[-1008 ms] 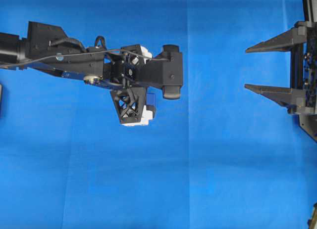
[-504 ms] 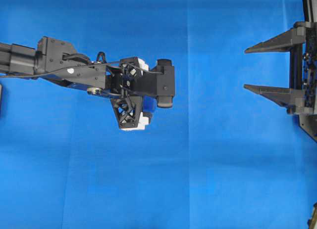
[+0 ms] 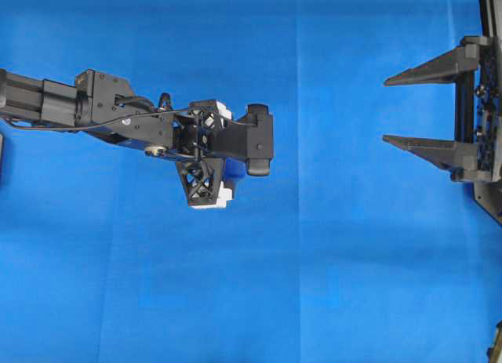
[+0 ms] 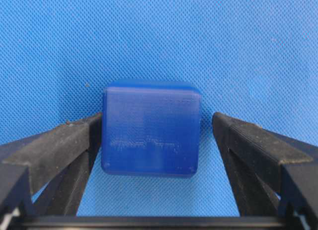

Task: Handover the blue block to the right arm after grasping it with the left arm, then place it in the designated position.
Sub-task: 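Lower the left gripper over the blue cube, fingers straddling it, then close the left gripper on the blue cube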

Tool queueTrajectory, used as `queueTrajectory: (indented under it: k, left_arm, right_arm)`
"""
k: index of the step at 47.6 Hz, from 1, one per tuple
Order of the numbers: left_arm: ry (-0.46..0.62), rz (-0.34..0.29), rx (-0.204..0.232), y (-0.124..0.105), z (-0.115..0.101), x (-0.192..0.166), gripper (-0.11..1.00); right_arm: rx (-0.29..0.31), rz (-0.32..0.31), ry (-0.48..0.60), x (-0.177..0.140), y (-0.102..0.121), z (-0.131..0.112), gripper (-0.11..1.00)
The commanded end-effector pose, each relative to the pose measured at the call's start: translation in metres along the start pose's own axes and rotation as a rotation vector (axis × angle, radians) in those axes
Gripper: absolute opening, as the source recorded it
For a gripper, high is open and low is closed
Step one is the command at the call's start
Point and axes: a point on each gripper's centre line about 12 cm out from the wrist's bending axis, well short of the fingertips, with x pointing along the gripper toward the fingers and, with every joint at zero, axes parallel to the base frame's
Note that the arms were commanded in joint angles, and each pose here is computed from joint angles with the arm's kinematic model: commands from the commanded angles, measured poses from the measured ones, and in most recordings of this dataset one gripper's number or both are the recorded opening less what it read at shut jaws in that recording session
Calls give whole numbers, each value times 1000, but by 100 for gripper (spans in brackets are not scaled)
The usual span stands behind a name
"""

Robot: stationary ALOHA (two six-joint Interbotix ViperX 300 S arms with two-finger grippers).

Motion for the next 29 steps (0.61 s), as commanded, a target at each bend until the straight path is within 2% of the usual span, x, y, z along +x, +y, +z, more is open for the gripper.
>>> queueTrajectory:
  k: [1, 21, 25, 29]
  left_arm:
    - [-40, 2, 2, 1, 9, -7, 91]
    - [-46, 7, -8, 6, 11, -8, 88]
    - [-47, 11, -11, 9, 13, -8, 76]
    - [-46, 14, -1, 11, 12, -8, 53]
  right_arm:
    - [0, -2, -25, 2, 0, 8, 95]
    - [0, -2, -23, 2, 0, 8, 95]
    - [0, -3, -20, 3, 0, 7, 95]
    - [-1, -2, -22, 3, 0, 8, 95]
